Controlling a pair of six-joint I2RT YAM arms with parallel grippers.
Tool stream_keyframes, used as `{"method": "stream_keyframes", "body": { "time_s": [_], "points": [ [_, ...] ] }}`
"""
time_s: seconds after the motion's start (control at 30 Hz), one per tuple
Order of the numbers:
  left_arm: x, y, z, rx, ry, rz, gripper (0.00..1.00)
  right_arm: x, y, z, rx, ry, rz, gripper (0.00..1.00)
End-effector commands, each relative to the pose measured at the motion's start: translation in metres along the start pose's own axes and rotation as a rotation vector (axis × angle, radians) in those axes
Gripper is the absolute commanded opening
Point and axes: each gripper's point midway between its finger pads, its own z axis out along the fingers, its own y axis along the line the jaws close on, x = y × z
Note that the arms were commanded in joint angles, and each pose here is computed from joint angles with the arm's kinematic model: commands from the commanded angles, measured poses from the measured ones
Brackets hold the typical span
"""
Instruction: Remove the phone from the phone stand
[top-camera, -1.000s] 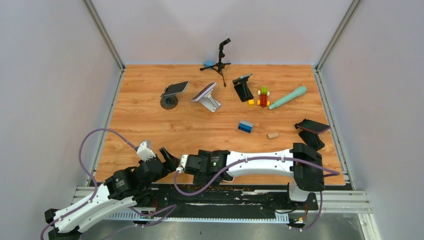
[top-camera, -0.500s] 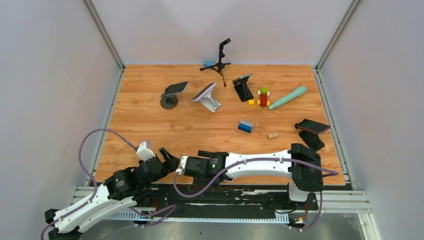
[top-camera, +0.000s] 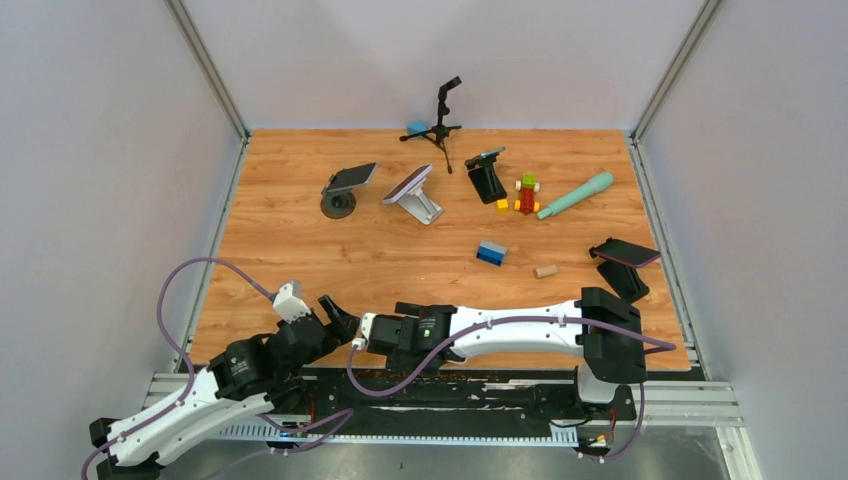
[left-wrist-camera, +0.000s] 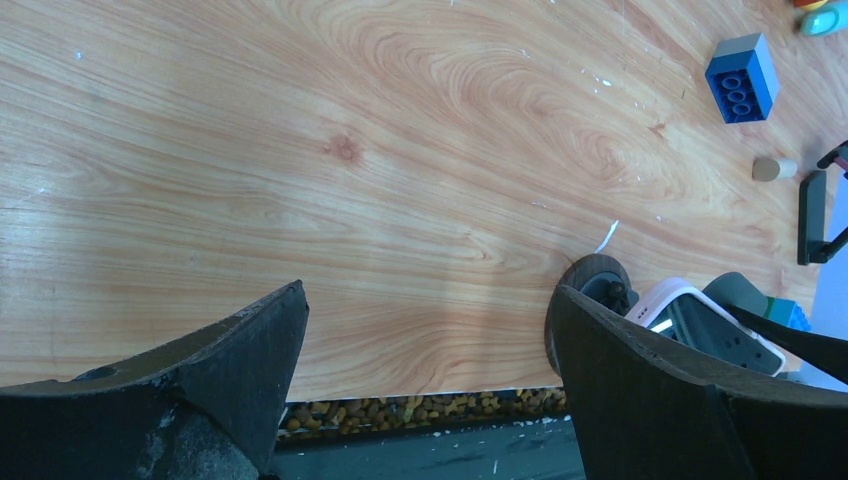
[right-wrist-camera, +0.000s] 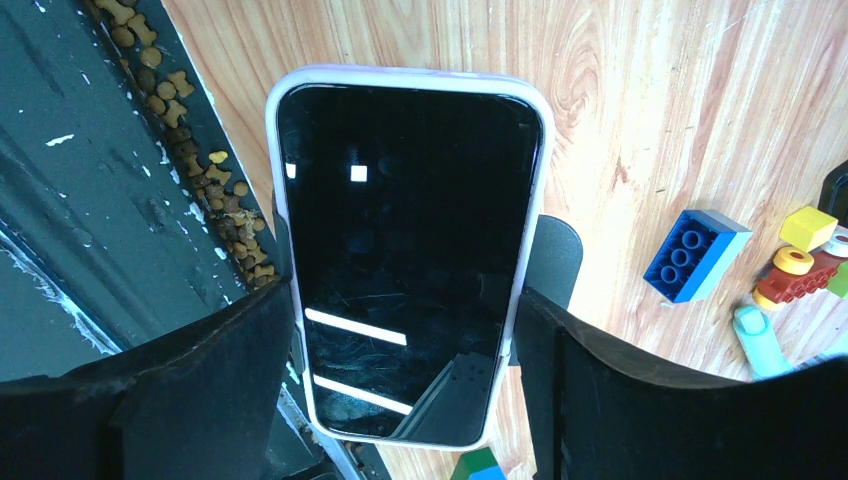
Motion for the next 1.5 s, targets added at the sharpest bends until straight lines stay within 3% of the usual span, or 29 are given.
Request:
{"method": "stream_keyframes", "body": {
  "time_s": [0.0, 0.97, 1.47],
  "points": [
    [-0.006, -0.003, 0.001, 0.007, -0.031, -0.032, 0.98, -0.008, 0.006, -0.002, -0.032, -0.007, 0.0, 0.46],
    [-0.007, 0.0, -0.001, 0.003, -0.034, -0.033, 0.99, -0.017, -0.016, -0.03, 0.043, -0.018, -0.008, 0.43],
    [-0.008, -0.002, -0.002, 0.008, -0.035, -0.034, 0.99, -0.027, -0.029, -0.043, 0.052, -0.104, 0.079, 0.41]
  ]
}}
